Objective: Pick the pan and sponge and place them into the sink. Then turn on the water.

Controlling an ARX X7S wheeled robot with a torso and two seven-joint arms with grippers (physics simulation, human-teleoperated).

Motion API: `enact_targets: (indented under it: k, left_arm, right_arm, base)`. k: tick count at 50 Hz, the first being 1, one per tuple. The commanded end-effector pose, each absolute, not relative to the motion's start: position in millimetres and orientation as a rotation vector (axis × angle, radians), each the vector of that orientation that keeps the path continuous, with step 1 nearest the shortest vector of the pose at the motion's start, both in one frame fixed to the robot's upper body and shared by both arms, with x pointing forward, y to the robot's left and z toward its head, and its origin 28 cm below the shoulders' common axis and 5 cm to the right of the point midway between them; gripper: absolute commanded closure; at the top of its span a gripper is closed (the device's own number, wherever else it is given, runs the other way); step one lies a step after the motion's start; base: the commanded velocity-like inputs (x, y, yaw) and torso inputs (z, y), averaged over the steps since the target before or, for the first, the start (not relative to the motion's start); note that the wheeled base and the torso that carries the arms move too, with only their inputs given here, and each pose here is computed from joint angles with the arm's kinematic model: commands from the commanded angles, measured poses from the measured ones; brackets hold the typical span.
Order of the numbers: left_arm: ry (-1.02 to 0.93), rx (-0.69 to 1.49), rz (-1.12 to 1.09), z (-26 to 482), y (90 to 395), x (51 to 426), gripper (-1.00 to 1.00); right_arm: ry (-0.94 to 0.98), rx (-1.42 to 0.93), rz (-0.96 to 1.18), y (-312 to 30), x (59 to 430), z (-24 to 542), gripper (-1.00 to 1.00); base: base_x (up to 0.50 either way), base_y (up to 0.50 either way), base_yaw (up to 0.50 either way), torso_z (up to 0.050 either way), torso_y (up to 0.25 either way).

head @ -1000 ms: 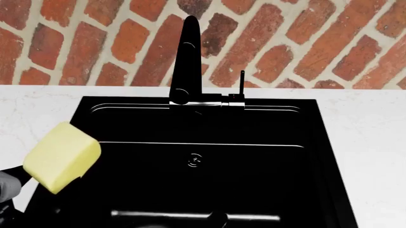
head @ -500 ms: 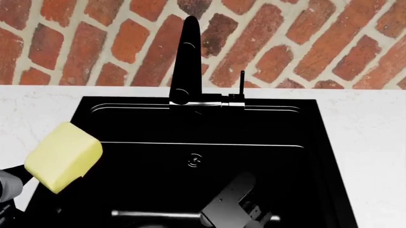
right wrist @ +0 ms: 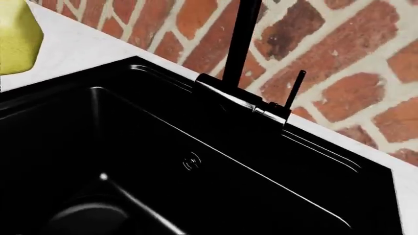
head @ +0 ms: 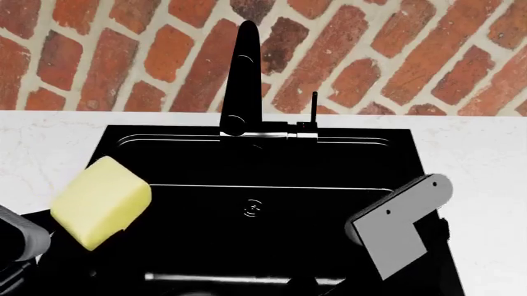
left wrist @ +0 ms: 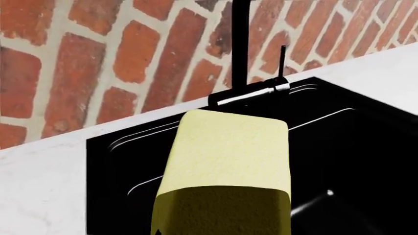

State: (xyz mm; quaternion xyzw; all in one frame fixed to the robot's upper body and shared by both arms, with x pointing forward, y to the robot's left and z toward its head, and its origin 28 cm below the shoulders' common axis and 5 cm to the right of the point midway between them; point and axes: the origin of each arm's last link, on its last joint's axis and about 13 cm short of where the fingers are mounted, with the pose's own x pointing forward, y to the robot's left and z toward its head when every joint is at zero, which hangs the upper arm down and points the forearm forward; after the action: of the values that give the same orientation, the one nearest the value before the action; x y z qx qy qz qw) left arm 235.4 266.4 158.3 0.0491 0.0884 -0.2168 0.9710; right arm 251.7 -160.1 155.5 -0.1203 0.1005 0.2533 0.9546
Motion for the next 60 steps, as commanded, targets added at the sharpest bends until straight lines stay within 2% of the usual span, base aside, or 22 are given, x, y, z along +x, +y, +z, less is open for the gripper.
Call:
enact_targets:
  k: [1, 17, 27, 52, 60]
  left_arm:
    - [0.186, 0.131, -0.494, 164, 251, 242, 1.00]
    - [0.284, 0.203, -0.631, 157, 226, 258, 1.00]
    - [0.366, 0.236, -0.701, 134, 213, 259, 1.00]
    - [0.518, 0.314, -0.788, 89, 189, 272, 1.00]
    - [0.559, 0.312, -0.781, 73, 192, 272, 1.00]
  right_arm:
    - [0.063, -0.216, 0.358, -178, 240, 182, -1.00]
    - [-0.051, -0.127, 0.199, -191, 236, 192, -1.00]
    - [-0.112, -0.108, 0.130, -193, 234, 194, -1.00]
    - [-0.104, -0.096, 0.144, -190, 233, 187, -1.00]
    - [-0.099, -0.090, 0.151, -188, 233, 185, -1.00]
  base:
    - [0.00, 0.00, 0.00, 0.000, 0.000]
    - [0.00, 0.00, 0.00, 0.000, 0.000]
    - [0.00, 0.00, 0.00, 0.000, 0.000]
    - [0.00, 0.00, 0.00, 0.000, 0.000]
    - [0.00, 0.00, 0.00, 0.000, 0.000]
